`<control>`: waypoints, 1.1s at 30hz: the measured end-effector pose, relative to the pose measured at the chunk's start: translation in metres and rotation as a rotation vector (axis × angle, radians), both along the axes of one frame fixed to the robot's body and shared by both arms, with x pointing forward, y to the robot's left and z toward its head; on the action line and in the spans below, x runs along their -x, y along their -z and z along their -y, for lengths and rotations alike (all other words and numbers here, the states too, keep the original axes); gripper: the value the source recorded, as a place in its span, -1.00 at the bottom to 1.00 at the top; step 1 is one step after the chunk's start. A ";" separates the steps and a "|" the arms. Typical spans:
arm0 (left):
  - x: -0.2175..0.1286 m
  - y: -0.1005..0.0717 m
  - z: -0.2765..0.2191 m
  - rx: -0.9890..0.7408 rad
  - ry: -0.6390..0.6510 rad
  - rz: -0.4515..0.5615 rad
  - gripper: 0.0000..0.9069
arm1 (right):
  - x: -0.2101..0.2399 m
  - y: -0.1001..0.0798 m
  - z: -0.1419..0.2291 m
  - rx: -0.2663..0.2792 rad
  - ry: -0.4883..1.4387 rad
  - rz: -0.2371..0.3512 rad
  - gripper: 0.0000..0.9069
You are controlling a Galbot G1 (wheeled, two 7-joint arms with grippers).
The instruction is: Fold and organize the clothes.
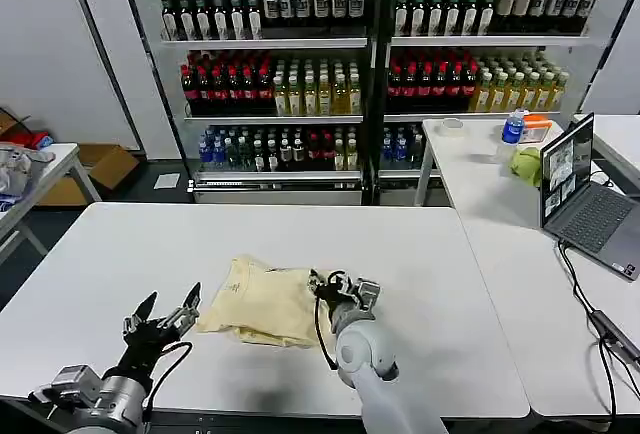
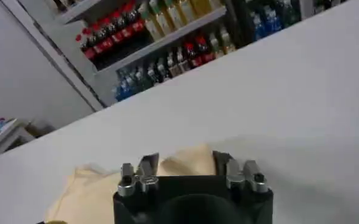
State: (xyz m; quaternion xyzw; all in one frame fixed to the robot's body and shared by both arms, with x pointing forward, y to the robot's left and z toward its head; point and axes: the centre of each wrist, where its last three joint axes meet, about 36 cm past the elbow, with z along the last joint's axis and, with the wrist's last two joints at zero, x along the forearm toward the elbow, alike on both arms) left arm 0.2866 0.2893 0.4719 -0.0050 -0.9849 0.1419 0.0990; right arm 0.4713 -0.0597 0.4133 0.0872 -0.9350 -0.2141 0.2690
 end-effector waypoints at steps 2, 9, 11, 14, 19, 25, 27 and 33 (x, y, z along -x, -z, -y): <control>0.001 -0.001 0.000 0.001 0.000 0.002 1.00 | -0.003 0.000 0.000 -0.006 0.002 -0.005 -1.00; 0.002 -0.003 0.002 0.008 0.000 0.005 1.00 | -0.016 0.001 0.006 -0.008 0.017 -0.010 -1.00; 0.002 -0.003 0.002 0.009 0.000 0.004 1.00 | -0.019 0.001 0.008 -0.006 0.023 -0.010 -1.00; 0.003 -0.002 0.002 0.010 -0.001 0.003 1.00 | -0.026 0.003 0.014 -0.001 0.031 -0.012 -1.00; 0.003 -0.002 0.001 0.010 -0.002 0.002 1.00 | -0.036 0.005 0.022 0.008 0.041 -0.015 -1.00; 0.003 -0.002 0.001 0.013 -0.005 0.001 1.00 | -0.048 0.007 0.027 0.019 0.045 -0.013 -1.00; 0.003 -0.002 0.001 0.014 -0.005 0.002 1.00 | -0.053 0.008 0.031 0.030 0.048 -0.011 -1.00; 0.002 -0.001 0.002 0.019 -0.005 0.002 1.00 | -0.073 0.010 0.041 0.084 0.039 0.009 -1.00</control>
